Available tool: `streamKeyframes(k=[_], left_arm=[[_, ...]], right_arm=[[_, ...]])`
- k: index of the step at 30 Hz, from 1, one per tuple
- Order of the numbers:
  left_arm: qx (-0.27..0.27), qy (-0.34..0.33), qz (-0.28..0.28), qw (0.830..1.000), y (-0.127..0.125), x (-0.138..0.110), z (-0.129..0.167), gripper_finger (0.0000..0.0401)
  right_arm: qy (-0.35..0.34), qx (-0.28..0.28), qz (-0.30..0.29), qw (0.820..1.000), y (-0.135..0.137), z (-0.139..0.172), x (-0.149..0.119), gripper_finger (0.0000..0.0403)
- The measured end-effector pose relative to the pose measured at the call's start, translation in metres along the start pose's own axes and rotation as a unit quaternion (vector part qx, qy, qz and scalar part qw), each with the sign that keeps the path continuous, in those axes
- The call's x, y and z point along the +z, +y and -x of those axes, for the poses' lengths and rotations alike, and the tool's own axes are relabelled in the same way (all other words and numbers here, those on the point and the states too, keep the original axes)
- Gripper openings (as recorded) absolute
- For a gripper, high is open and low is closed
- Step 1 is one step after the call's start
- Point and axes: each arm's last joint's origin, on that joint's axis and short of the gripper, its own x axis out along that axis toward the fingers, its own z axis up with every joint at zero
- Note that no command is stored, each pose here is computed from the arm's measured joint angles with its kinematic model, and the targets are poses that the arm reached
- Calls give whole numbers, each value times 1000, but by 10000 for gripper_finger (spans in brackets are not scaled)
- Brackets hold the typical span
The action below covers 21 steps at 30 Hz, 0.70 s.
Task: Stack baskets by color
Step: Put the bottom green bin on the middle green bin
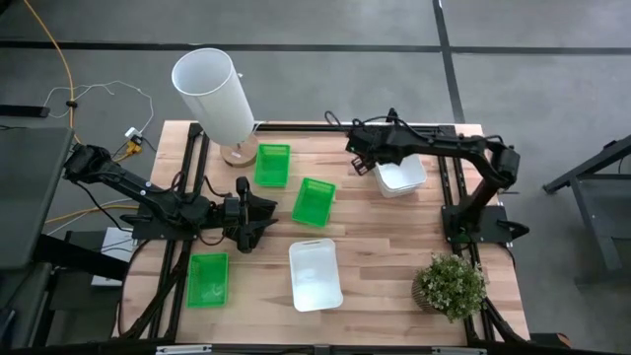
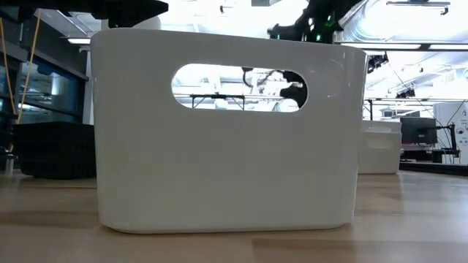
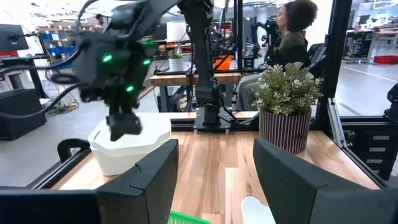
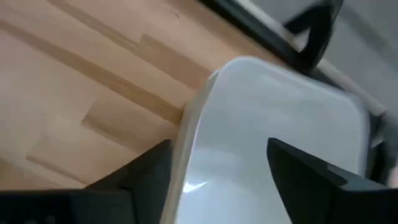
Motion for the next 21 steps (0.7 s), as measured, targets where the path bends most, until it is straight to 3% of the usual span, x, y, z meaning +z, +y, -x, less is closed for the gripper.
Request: streamKeyframes(k=[4, 8, 13, 16, 21], left_arm=[[0, 0, 0, 1000, 0, 0, 0, 195], [0, 2, -1, 1000, 0, 0, 0, 195], [-5, 3, 26, 1000, 0, -1, 0, 195], [-5, 3, 38, 999, 0, -1, 0, 195], [-5, -1, 53, 999, 0, 0, 0, 195]], right_arm=[[-54, -28, 74, 995, 9, 24, -26, 268], [-105, -30, 106, 988, 8, 39, -66, 266], [-235, 79, 75, 966, 9, 62, -105, 266], [-323, 192, 66, 925, 14, 74, -119, 266], [-454, 334, 85, 822, 20, 84, -136, 266]])
